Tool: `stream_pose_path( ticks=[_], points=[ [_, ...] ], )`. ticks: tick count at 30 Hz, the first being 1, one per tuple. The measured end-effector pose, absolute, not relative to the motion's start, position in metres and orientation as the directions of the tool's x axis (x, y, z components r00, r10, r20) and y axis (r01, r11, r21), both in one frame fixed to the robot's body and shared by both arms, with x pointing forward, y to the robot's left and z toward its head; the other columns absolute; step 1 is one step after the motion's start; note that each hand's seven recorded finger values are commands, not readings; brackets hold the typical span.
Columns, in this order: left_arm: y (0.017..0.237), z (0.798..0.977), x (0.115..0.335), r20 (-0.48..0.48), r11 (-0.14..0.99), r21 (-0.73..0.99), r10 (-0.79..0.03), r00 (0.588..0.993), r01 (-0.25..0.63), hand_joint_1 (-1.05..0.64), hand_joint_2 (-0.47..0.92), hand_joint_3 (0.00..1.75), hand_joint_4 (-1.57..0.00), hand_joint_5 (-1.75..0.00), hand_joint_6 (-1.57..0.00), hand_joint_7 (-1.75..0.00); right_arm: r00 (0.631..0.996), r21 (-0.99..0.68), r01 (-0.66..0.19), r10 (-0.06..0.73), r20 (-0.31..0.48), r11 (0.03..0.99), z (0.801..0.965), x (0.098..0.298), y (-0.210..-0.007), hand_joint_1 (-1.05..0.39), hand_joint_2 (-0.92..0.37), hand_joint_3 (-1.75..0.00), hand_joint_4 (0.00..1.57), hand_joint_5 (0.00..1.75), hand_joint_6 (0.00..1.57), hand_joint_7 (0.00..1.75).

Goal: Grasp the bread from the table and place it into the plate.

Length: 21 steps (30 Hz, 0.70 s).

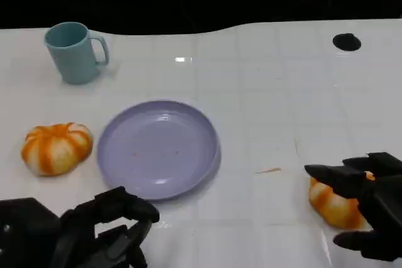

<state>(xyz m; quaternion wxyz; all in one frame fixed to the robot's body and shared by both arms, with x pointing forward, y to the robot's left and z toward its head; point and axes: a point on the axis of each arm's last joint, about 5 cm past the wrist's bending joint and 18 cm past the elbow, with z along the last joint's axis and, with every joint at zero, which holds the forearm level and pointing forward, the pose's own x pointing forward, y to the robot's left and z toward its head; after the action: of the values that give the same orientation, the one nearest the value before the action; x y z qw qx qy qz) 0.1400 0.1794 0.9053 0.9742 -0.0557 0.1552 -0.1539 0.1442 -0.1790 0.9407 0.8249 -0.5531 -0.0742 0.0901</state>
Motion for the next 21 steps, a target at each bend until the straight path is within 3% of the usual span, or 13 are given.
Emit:
stream_pose_path(
  ticks=[8,21],
  points=[
    [0.179,0.906,0.140,-0.289,0.946,-0.149,-0.319,0.903,0.287,-0.39,0.92,0.49,-0.62,-1.75,-0.61,-1.28,0.969,-0.952,-0.099,0.247,-0.025,0.291,0.944,0.152,-0.176,-0.37,-0.71,0.00,0.00,0.47,0.32,0.00],
    [0.179,0.906,0.139,-0.290,0.948,-0.139,-0.315,0.904,0.286,-0.39,0.92,0.49,-0.62,-1.75,-0.61,-1.27,0.957,-0.941,-0.236,0.223,-0.183,0.241,0.926,0.174,-0.178,-0.40,-0.80,-0.02,0.04,0.44,0.33,0.01]
  ],
)
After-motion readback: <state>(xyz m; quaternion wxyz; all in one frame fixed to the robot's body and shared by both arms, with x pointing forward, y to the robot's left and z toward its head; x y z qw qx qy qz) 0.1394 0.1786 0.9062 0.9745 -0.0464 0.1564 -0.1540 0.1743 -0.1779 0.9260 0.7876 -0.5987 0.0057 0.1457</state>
